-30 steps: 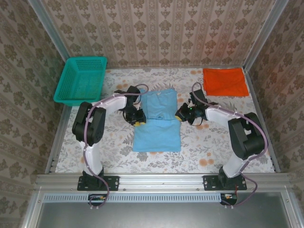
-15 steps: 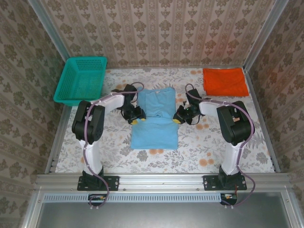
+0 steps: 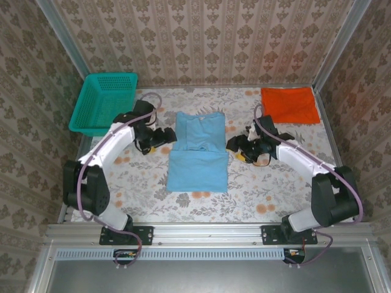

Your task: Fold and stack the t-shirts

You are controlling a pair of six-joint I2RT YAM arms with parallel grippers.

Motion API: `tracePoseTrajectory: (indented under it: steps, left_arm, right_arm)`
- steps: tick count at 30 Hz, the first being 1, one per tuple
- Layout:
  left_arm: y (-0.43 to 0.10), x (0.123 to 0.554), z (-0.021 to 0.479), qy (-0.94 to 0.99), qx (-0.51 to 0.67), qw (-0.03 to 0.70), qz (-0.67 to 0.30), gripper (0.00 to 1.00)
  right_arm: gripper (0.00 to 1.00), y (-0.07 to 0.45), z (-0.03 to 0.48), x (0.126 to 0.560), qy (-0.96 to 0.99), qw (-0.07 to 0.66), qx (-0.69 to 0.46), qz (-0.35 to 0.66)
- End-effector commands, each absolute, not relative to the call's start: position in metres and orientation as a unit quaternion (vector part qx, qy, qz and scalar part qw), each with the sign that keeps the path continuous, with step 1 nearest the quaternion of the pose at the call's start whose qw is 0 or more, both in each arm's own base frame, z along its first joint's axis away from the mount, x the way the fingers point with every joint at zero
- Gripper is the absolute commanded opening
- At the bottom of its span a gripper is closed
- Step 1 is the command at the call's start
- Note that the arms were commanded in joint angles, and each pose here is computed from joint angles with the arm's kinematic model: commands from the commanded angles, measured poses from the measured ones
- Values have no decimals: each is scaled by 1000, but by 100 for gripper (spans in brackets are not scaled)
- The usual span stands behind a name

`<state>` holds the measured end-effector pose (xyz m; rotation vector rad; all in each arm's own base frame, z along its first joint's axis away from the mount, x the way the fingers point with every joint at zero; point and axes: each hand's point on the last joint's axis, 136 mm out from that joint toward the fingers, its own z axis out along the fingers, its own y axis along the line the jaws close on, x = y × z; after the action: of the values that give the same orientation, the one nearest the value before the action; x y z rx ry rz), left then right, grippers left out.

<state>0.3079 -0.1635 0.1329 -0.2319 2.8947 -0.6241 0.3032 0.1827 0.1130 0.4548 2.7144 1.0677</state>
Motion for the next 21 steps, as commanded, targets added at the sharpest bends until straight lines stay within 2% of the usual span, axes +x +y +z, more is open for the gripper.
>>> tracePoseTrajectory:
  steps: [1,3,6,13,21]
  left_arm:
    - [-156,253,101,977,-72,-10,-200,75]
    - [-156,230,87,973,-79,-45,-210,65]
    - [-156,206,71,969,-95,-69,-219,56]
    - [-159,183,45,955,-134,-102,-243,55]
    - [-161,182,27,949,-163,-113,-246,46]
  right_arm:
    - [63,186,82,246,938,11,125,323]
    - [61,193,74,227,943,-17,109,313]
    - [55,204,62,210,951,-37,86,296]
    - [44,204,38,198,959,-61,96,258]
    - [42,195,26,187,967,-79,89,227]
